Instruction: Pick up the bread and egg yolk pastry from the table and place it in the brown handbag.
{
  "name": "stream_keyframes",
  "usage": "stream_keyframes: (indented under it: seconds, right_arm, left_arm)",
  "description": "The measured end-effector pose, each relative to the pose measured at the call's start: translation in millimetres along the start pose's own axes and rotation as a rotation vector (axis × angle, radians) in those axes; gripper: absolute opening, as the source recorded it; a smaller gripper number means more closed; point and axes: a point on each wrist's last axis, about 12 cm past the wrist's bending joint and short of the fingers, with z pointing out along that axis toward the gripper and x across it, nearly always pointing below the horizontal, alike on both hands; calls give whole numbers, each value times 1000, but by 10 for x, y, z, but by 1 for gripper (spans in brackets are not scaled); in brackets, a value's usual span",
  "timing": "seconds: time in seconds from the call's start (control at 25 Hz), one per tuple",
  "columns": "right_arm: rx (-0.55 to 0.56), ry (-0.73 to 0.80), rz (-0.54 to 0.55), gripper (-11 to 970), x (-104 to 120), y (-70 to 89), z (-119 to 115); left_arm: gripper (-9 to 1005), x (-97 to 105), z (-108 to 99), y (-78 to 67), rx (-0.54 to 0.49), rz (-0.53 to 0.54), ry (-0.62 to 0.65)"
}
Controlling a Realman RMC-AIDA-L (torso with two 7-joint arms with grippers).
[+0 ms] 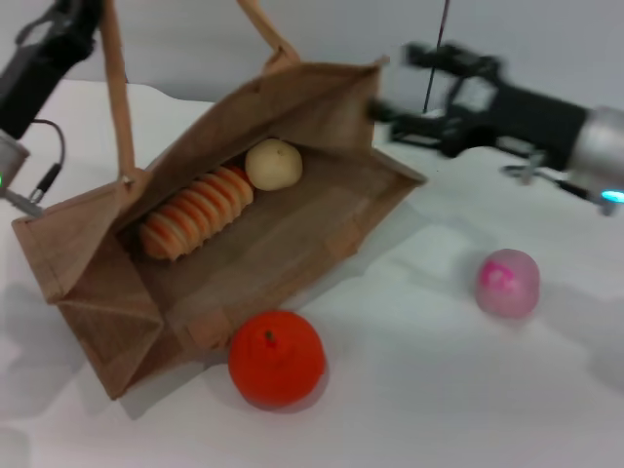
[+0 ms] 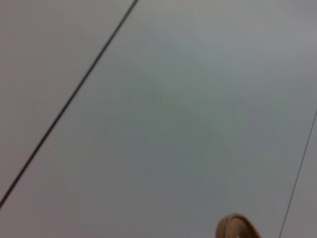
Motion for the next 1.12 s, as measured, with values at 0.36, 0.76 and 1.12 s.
stream_keyframes:
  seconds: [0.36,0.76,1.12]
  right_arm:
    - [263,-204,22,882,167,-161,-688]
    - [532,-249,-57,882,427,-109,-1068]
    - [742,-169,-172,882,670,18,-1243]
  left_arm:
    - [191,447,300,-90,-47,222,195]
    - [543,723,301,-290,-84,445,176]
    - [746,687,129,-203,-171,440,142]
